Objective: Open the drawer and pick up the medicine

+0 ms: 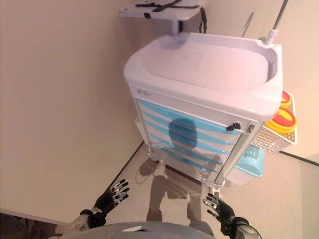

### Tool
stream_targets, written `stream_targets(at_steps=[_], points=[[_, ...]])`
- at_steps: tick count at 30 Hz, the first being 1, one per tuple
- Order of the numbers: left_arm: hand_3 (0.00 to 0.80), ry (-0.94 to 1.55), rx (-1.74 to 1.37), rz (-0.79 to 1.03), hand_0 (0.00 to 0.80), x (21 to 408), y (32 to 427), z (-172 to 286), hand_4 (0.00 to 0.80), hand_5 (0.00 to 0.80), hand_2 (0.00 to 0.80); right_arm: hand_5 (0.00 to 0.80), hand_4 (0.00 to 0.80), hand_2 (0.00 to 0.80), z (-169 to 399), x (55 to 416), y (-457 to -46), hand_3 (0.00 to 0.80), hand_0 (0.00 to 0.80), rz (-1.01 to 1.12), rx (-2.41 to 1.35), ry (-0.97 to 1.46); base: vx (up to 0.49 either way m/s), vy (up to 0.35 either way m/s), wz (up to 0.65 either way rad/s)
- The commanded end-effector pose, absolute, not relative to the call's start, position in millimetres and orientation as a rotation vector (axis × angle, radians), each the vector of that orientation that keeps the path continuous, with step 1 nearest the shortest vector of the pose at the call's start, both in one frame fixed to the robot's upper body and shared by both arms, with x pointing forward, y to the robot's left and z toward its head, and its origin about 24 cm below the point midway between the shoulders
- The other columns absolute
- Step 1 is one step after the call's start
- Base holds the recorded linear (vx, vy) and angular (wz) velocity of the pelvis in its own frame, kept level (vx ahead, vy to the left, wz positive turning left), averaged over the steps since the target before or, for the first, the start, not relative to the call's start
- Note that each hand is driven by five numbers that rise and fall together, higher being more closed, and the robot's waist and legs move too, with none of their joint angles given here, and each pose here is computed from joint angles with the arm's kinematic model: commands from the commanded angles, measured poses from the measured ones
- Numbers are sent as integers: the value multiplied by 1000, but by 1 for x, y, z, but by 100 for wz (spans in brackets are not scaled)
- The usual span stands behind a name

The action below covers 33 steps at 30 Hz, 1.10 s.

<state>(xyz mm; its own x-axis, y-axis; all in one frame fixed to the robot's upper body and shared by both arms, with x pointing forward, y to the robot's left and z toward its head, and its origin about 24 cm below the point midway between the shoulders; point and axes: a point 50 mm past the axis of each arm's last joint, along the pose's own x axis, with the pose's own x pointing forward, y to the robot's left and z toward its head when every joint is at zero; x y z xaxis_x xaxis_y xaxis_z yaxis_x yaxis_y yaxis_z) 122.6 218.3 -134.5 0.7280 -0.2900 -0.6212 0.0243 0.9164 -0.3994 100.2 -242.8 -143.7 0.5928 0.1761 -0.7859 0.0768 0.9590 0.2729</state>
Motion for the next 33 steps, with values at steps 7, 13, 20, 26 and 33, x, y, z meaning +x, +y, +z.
stream_targets(at_steps=[7,13,20,26,33], points=[[0,712,-445,-206,0,135,223,-130,0,0,0,0,0,0,-138,124,-233,0,0,100,313,837,0,0,0],[0,718,-446,-202,0,134,223,-130,0,0,0,0,0,0,-138,124,-232,0,0,106,314,839,0,0,0],[0,705,-456,-191,0,135,225,-129,0,0,0,0,0,0,-139,122,-232,0,0,104,316,842,-2,1,-1],[0,699,-469,-184,0,136,225,-129,0,0,0,0,0,0,-138,122,-232,0,0,105,314,840,-1,1,-1],[0,689,-494,-177,0,137,226,-128,0,0,0,0,0,0,-138,121,-233,0,0,115,307,846,0,0,0]])
